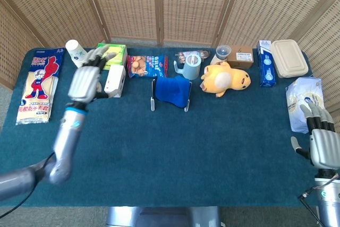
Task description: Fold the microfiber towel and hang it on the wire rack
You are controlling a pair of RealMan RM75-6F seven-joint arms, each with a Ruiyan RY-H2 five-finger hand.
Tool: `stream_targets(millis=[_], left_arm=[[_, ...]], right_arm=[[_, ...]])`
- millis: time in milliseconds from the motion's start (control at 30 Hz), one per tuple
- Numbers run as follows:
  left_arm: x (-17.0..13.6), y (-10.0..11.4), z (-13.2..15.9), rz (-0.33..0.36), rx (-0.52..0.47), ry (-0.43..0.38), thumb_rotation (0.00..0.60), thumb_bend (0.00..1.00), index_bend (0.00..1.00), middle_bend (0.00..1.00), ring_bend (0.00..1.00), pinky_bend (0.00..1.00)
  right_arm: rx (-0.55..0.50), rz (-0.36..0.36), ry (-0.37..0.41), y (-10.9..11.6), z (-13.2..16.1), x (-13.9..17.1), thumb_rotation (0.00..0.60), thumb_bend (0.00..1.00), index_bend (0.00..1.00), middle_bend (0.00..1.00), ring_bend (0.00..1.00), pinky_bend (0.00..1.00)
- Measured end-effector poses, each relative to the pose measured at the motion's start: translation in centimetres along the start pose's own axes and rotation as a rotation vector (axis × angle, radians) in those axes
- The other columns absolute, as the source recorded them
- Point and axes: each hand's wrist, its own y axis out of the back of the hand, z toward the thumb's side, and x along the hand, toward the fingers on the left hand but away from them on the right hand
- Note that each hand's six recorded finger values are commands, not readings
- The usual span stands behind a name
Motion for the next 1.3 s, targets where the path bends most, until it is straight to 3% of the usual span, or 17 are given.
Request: stream_targets(millis=[433, 833, 1033, 1300], left_arm=[[-13.7, 2.9, -7.7, -0.090, 0.081, 0.131, 0.600, 0.20, 0.18, 0.02, 0.00, 0.00], [-25.7, 4.7, -11.2, -0.116, 0.241, 0.255, 0.600, 0.20, 0.21, 0.04, 0.00, 0.00], [-29.0, 5.5, -11.8, -0.081, 0.291, 0.301, 0.600, 0.20, 0.22, 0.05, 0.00, 0.00], [-29.9, 5.3, -12.0, -0.076, 0.294, 0.320, 0.600, 0.20, 0.23, 0.05, 0.00, 0.00]], right_arm=[[0.072, 0.022, 0.028, -0.9, 1.6, 0.0, 0.600, 0.31, 0.00, 0.00, 0.00, 0.00], [0.212, 0.037, 0.020, -2.3, 2.2, 2.0, 0.600, 0.32, 0.00, 0.00, 0.00, 0.00], [0.225, 0.043, -0.012, -2.6, 1.4, 3.2, 0.600, 0.32, 0.00, 0.00, 0.00, 0.00], [0.231, 0.044, -0.006, -2.6, 1.5, 3.2, 0.600, 0.32, 0.00, 0.00, 0.00, 0.00]])
